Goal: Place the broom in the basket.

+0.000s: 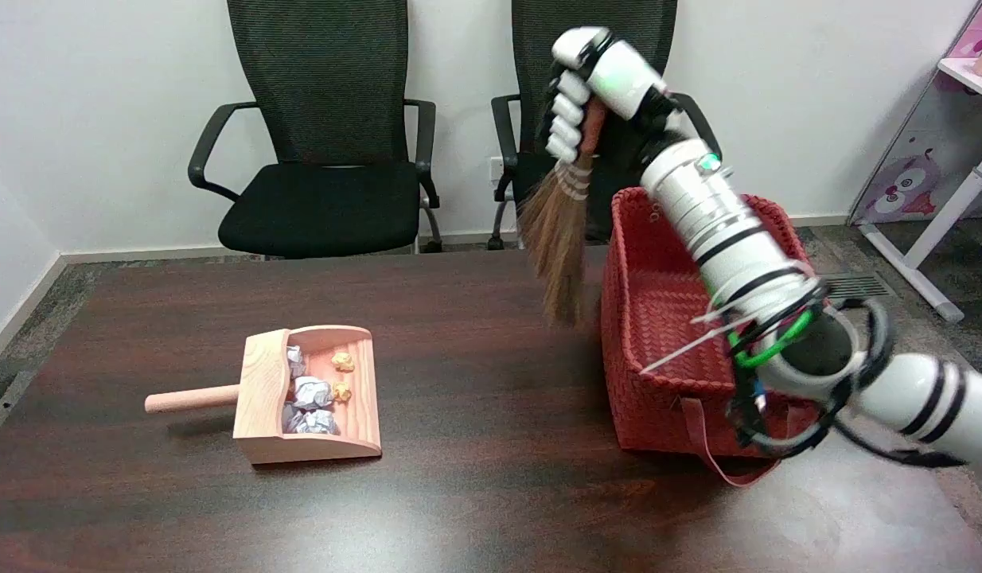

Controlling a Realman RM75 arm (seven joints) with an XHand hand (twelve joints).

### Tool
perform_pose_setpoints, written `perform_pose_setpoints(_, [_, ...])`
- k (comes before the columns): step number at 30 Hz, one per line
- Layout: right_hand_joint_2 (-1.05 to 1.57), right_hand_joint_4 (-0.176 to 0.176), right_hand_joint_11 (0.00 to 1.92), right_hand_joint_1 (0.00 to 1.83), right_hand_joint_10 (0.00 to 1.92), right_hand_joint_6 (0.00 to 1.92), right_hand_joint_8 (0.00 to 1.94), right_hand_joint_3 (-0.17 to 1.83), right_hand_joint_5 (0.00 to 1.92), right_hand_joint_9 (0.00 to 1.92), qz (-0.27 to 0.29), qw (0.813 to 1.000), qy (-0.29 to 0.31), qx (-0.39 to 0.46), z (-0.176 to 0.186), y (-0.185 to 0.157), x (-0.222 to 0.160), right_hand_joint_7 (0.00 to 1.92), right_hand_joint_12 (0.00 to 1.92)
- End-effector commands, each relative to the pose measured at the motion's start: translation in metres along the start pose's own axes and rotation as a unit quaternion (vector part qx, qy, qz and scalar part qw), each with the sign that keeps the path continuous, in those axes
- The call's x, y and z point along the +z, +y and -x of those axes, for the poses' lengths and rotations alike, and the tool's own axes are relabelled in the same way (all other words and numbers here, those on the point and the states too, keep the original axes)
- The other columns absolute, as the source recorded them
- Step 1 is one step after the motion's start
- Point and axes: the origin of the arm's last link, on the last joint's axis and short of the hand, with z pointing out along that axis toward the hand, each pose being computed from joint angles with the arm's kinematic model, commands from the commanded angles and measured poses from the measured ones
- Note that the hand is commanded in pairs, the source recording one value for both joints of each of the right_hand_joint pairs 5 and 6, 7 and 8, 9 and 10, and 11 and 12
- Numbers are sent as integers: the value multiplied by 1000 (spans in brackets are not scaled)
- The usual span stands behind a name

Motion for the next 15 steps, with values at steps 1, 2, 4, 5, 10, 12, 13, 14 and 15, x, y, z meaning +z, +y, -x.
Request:
perform_pose_setpoints(1, [1571, 33, 1920, 740, 1920, 1920, 1920, 1667, 1920, 1920, -49, 998, 26, -30, -63, -135, 13, 1920, 1920])
perform_pose_setpoints(2, [1571, 33, 1920, 738, 1920, 1920, 1920, 1671, 1920, 1920, -52, 998, 31, -29, -67, -141, 14, 1920, 1920])
perform_pose_setpoints(4, [1571, 33, 1920, 736, 1920, 1920, 1920, 1675, 1920, 1920, -56, 997, 41, -25, -73, -152, 14, 1920, 1920])
perform_pose_setpoints(5, [1571, 32, 1920, 736, 1920, 1920, 1920, 1676, 1920, 1920, -57, 997, 46, -21, -76, -156, 14, 1920, 1920])
perform_pose_setpoints(10, [1571, 31, 1920, 736, 1920, 1920, 1920, 1668, 1920, 1920, -55, 996, 64, -10, -85, -158, 12, 1920, 1920])
perform_pose_setpoints(12, [1571, 30, 1920, 738, 1920, 1920, 1920, 1664, 1920, 1920, -42, 996, 84, -12, -92, -144, 7, 1920, 1920])
perform_pose_setpoints(13, [1571, 29, 1920, 738, 1920, 1920, 1920, 1663, 1920, 1920, -36, 995, 94, -13, -94, -137, 3, 1920, 1920])
perform_pose_setpoints(14, [1571, 29, 1920, 738, 1920, 1920, 1920, 1663, 1920, 1920, -28, 994, 103, -18, -96, -129, -2, 1920, 1920])
perform_pose_setpoints(15, [1571, 29, 1920, 738, 1920, 1920, 1920, 1663, 1920, 1920, -24, 994, 105, -22, -97, -125, -4, 1920, 1920])
